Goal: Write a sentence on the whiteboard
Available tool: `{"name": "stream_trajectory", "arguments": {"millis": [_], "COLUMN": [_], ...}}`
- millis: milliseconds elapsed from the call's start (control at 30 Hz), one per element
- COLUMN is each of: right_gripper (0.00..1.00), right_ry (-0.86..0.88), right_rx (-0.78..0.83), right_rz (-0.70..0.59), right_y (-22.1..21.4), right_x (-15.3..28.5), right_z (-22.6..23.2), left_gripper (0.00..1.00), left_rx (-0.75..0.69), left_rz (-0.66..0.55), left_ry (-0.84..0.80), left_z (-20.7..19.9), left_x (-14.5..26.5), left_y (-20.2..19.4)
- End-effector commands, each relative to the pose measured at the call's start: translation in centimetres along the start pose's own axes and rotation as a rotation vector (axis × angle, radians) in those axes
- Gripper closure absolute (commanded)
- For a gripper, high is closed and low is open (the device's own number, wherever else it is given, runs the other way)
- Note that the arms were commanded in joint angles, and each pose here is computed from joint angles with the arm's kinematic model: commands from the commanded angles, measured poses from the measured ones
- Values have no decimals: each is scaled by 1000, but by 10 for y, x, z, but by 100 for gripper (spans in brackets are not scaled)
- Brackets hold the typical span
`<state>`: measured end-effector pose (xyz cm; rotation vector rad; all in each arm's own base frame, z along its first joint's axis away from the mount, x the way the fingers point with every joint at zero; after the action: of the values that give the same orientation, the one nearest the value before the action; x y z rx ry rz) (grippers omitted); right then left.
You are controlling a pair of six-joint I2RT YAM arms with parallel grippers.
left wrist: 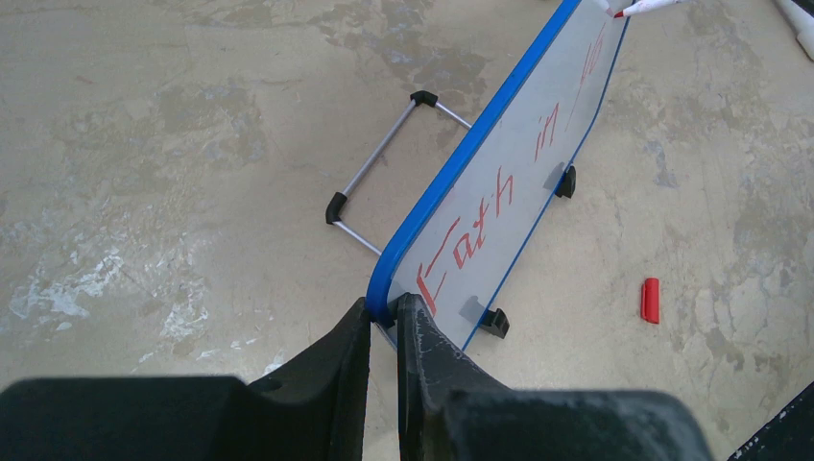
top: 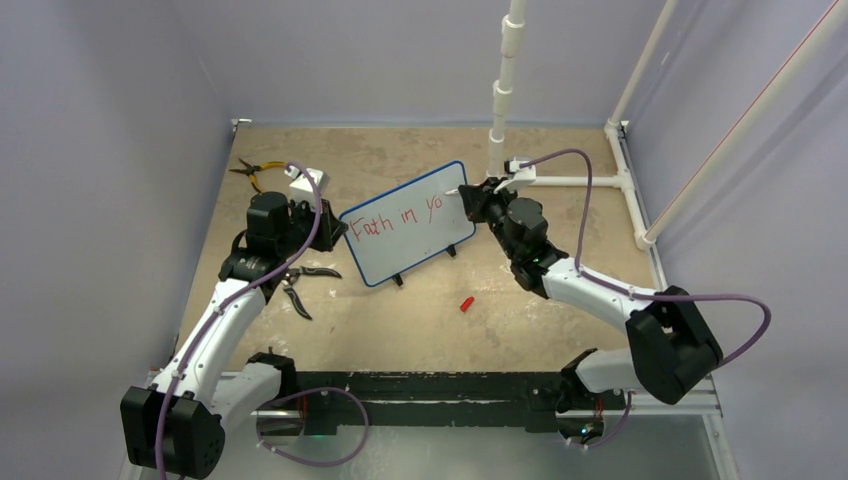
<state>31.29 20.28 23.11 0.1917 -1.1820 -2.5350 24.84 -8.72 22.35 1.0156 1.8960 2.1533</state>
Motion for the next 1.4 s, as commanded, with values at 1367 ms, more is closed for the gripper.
{"name": "stream_trajectory", "arguments": {"millis": [1367], "right_gripper": [100], "right_ry": [-51], "right_rx": [23], "right_rz": [-91], "right_y": [26], "right_x": [-8], "right_z": [6], "left_gripper": [100], "left_rx": [-12], "left_rz": [7], "left_ry": [-5], "left_z": [1], "left_x": [-2], "left_y": [-3]}}
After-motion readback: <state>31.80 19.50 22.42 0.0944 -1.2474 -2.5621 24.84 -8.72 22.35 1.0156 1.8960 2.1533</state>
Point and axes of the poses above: each gripper's point midway between its finger pads, its own x axis back along the fingers, its own z axis along the line the jaws close on, y = z × x, the point moved 7 cm from there along x, back along the fingers, and after that the axes turned 15 degrees about -x, right-handed, at the moved point
